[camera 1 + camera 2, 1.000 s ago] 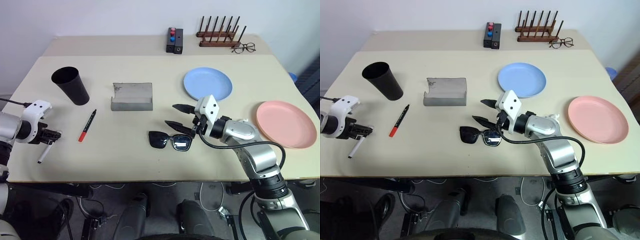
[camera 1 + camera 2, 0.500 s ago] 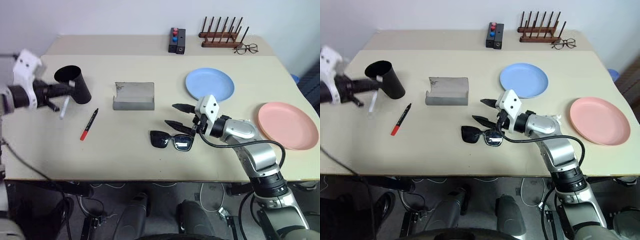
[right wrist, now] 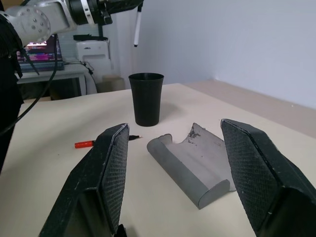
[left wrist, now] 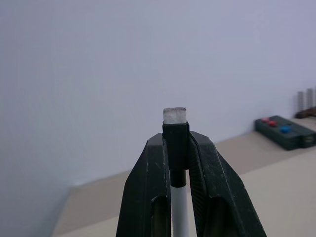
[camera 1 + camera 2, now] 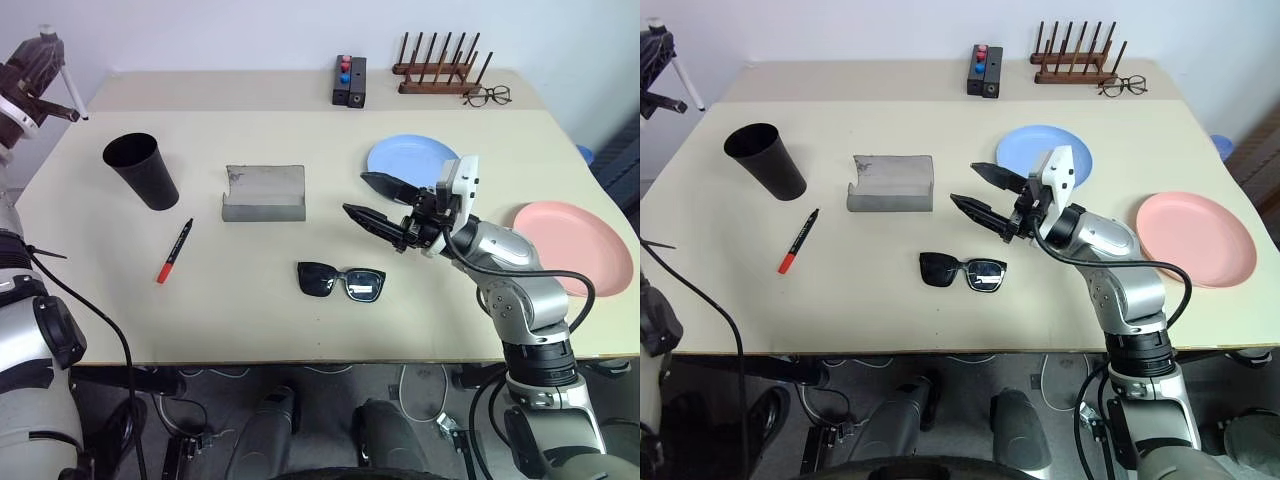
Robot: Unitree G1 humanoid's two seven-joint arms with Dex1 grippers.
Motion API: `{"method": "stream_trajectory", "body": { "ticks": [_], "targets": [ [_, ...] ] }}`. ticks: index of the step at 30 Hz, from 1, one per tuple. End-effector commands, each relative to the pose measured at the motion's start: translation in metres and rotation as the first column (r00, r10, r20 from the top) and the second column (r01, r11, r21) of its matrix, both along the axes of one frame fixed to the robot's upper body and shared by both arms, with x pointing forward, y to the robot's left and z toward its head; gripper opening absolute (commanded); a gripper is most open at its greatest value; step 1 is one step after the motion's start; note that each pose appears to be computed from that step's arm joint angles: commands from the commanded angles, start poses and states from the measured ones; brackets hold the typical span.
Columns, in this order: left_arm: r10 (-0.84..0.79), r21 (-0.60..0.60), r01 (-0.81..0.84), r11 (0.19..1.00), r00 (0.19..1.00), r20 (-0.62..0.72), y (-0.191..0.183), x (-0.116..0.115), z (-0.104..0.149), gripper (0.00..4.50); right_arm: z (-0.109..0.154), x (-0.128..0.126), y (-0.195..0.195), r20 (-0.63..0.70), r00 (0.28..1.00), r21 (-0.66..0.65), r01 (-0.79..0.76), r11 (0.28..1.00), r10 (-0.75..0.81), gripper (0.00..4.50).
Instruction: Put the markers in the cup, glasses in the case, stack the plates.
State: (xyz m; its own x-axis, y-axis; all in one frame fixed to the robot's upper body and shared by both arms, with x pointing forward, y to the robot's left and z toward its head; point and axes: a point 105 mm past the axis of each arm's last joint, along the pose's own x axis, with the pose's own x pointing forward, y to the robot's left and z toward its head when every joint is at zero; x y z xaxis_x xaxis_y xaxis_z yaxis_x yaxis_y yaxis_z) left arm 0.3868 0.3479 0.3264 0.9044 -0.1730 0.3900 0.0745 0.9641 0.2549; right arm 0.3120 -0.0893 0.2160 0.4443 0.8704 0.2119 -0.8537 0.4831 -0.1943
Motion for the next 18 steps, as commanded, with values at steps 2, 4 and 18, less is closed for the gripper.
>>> {"method": "stream_trajectory", "body": {
  "ticks": [2, 4, 18],
  "targets": [
    [-0.026, -0.044, 0.027, 0.999, 1.000, 0.017, 0.002, 0.002, -0.008, 0.03, 0.012, -0.006, 0.001, 0.077, 0.997, -0.004, 0.006, 1.000, -0.006, 3.01],
    [-0.042, -0.083, 0.043, 0.996, 0.999, 0.011, 0.002, 0.004, -0.019, 0.03, 0.012, -0.007, 0.001, 0.083, 0.997, -0.007, 0.010, 1.000, -0.009, 3.01],
    [-0.030, -0.096, 0.024, 0.995, 0.998, -0.060, 0.004, 0.008, -0.058, 1.90, 0.007, -0.008, 0.001, 0.084, 0.996, -0.038, 0.021, 0.999, -0.018, 3.01]
  ]
}}
